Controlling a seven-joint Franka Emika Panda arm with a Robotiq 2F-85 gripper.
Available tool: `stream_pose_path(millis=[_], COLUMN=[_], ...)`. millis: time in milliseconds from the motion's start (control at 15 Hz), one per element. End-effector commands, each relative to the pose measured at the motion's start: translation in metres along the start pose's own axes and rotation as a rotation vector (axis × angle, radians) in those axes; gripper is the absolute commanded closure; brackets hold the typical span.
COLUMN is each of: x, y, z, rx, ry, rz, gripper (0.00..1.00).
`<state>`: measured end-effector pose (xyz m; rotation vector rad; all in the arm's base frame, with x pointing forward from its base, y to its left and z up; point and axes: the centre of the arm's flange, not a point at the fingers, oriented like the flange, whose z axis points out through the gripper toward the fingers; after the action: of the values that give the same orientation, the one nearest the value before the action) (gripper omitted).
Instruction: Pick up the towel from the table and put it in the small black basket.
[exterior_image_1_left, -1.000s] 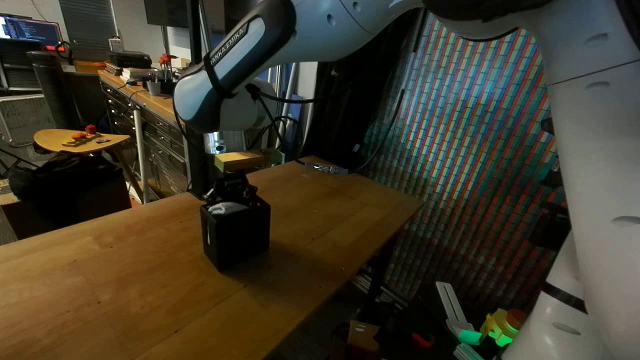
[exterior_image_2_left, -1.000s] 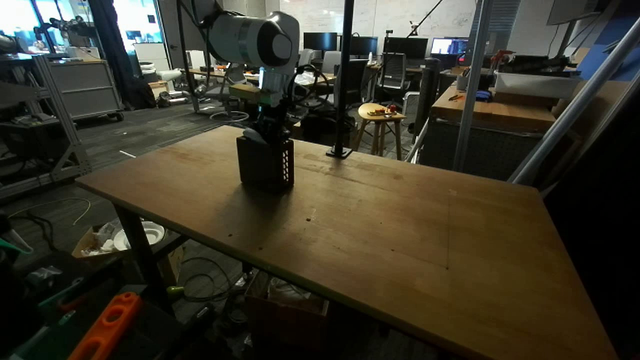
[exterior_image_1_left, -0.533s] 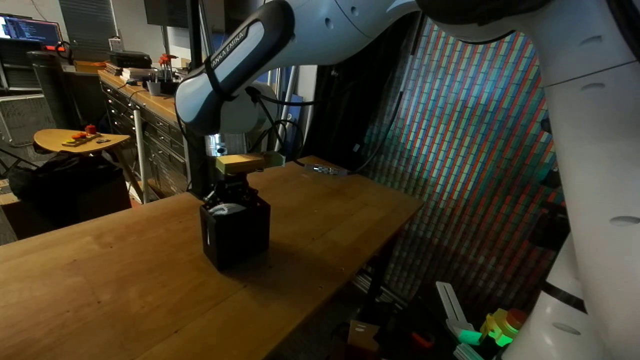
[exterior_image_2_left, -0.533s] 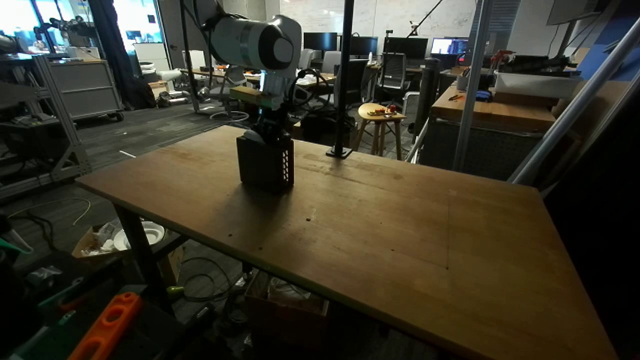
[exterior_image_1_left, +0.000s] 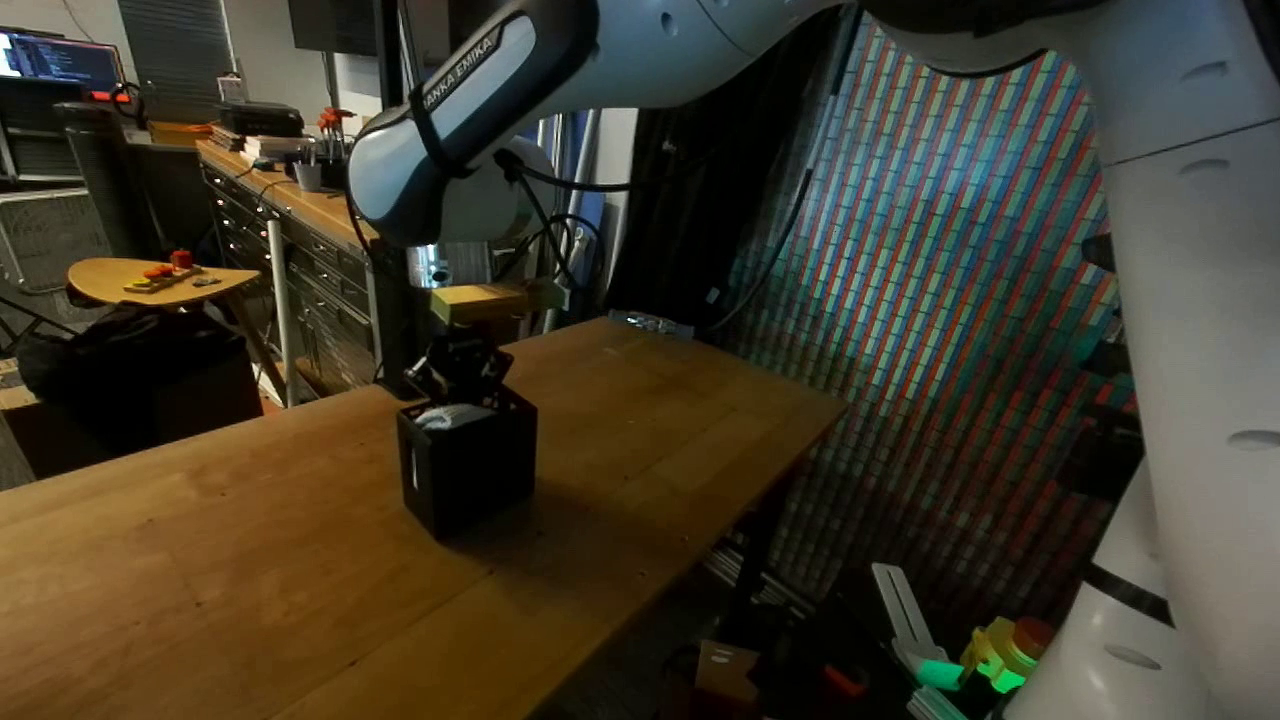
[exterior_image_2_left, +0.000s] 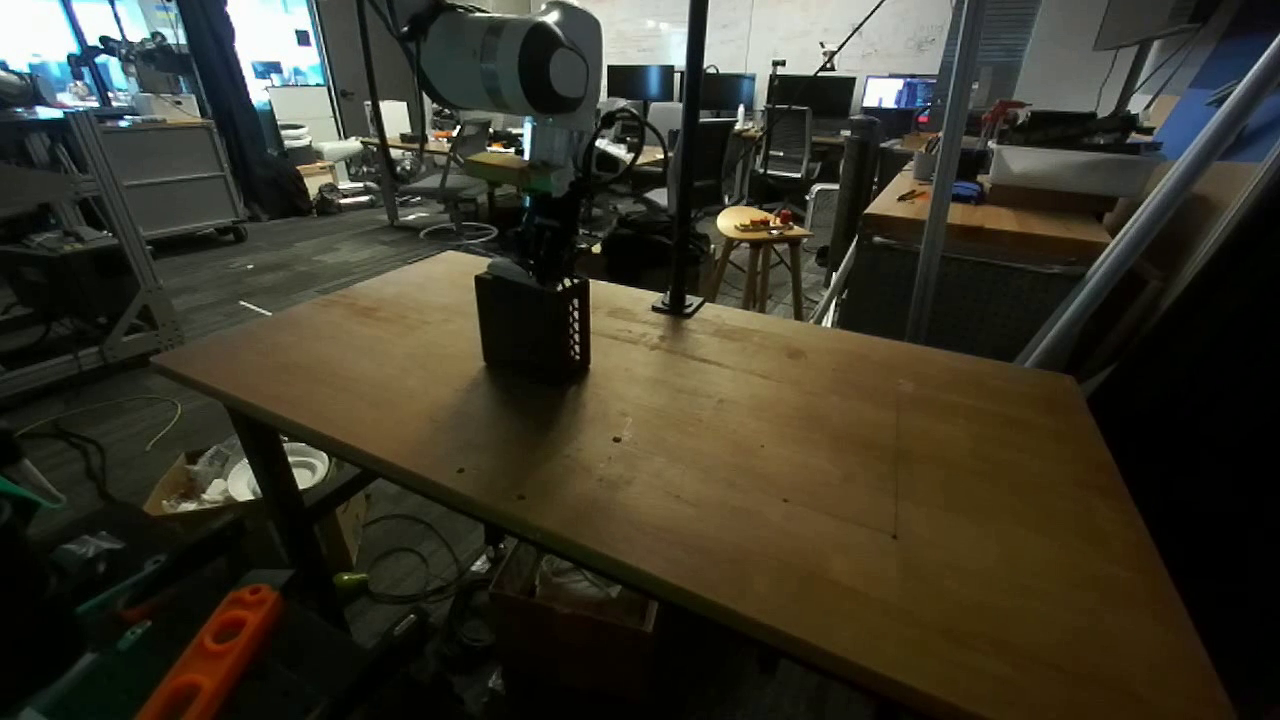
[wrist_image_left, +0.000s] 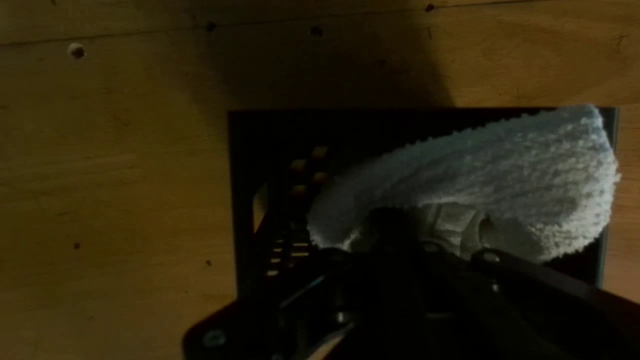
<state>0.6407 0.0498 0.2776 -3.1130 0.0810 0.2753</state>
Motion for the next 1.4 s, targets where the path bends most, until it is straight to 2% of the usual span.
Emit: stream_pose_path(millis=[0,267,667,1067,1333], x=[-0.005,-0.013,-0.024,-0.044,-0.058], y=[0.0,-0.005,-0.031,-0.061,-0.066], z=[-0.04,-0.064,-0.086,-0.087,-0.074], rx=[-0.048,-0.078,-0.073,-0.077,-0.068], ry=[0.05,0.083,0.113,0.103,0.097], rz=[-0.01,-0.019,-0.004,0.02,0.048], gripper=[1.0,1.0,1.0,1.0,1.0])
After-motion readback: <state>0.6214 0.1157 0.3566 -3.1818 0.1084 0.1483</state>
